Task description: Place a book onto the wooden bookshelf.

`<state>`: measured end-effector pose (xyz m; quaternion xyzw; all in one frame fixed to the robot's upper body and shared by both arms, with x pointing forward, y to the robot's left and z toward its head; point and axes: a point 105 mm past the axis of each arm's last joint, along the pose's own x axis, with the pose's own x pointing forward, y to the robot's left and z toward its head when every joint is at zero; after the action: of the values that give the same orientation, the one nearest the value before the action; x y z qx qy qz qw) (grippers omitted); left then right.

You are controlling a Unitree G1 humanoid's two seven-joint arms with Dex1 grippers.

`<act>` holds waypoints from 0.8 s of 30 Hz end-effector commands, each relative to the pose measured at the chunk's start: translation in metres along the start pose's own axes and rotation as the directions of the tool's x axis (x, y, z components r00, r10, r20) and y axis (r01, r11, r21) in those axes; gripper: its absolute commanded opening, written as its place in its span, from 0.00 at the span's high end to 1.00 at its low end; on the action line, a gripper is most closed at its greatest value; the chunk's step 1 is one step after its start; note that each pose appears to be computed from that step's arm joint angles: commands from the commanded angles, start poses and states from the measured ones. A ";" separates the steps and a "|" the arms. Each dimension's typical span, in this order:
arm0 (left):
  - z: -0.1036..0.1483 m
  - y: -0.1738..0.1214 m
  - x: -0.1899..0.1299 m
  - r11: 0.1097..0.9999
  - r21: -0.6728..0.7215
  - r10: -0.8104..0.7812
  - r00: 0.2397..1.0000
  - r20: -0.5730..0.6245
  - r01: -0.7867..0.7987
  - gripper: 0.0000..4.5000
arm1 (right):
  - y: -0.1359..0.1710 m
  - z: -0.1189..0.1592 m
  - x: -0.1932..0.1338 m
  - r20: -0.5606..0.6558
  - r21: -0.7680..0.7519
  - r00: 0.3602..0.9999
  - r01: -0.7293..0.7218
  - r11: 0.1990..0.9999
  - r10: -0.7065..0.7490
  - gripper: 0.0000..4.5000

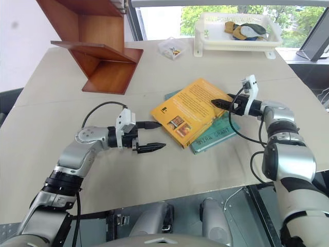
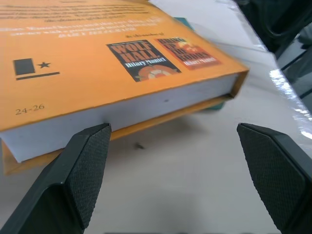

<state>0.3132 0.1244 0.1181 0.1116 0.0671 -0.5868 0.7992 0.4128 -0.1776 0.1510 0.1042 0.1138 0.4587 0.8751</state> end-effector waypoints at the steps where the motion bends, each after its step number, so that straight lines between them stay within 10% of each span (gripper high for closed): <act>1: 0.007 0.017 -0.005 0.997 0.059 0.057 0.998 0.005 -0.057 0.01 | 0.008 0.014 -0.011 0.040 -0.032 0.997 -0.065 0.997 0.066 0.00; 24: 0.031 0.095 0.020 0.954 0.106 0.277 0.960 0.042 -0.280 0.01 | 0.071 -0.003 -0.062 0.044 -0.025 0.994 -0.097 0.995 0.098 0.00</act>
<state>0.4037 0.1393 0.1328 0.1541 0.0478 -0.4670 0.8694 0.3285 -0.2029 0.1591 0.1153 0.1079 0.4669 0.8701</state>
